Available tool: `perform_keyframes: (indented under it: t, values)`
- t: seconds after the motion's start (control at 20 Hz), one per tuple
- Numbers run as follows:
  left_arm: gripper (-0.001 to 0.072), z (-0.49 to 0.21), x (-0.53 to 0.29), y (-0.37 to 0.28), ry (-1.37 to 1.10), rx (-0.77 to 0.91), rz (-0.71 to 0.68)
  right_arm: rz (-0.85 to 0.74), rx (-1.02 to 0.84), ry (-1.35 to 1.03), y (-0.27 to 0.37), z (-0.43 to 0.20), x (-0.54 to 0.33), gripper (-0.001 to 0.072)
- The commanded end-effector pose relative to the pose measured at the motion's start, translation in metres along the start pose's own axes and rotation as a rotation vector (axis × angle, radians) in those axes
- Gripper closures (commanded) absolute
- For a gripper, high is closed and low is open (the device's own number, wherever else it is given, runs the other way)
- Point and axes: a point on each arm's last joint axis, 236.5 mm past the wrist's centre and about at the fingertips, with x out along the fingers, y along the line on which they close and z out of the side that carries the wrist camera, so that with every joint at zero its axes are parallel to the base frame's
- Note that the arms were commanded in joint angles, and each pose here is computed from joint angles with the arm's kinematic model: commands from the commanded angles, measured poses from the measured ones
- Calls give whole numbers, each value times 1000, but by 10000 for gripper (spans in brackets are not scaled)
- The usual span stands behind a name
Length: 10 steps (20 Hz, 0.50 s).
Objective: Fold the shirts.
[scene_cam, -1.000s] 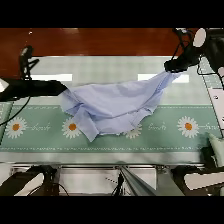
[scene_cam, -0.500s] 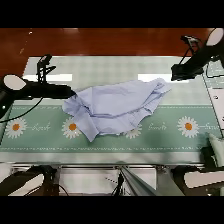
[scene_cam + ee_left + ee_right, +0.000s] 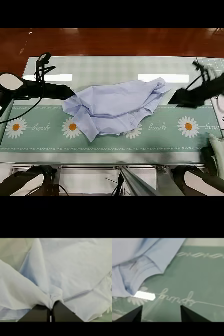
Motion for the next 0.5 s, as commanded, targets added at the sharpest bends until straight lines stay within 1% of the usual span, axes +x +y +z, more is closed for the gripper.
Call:
perform_keyframes:
  t: [0.0, 0.1, 0.2, 0.35, 0.45]
  values:
    - [684, -1, -1, 0, 3, 14, -1, 229, 174, -63, 33, -41, 61, 159]
    - [684, -1, -1, -1, 3, 15, -1, 261, 218, -68, 44, -54, 89, 159]
    - [684, -1, 0, 0, 3, 14, -1, 281, 220, -79, 62, -61, 108, 160]
    - [684, 0, -1, -1, 3, 14, -2, 233, 201, -130, 74, -59, 124, 160]
    - [684, -2, -1, -1, 7, 14, -3, 209, 245, -171, 72, -52, 128, 161]
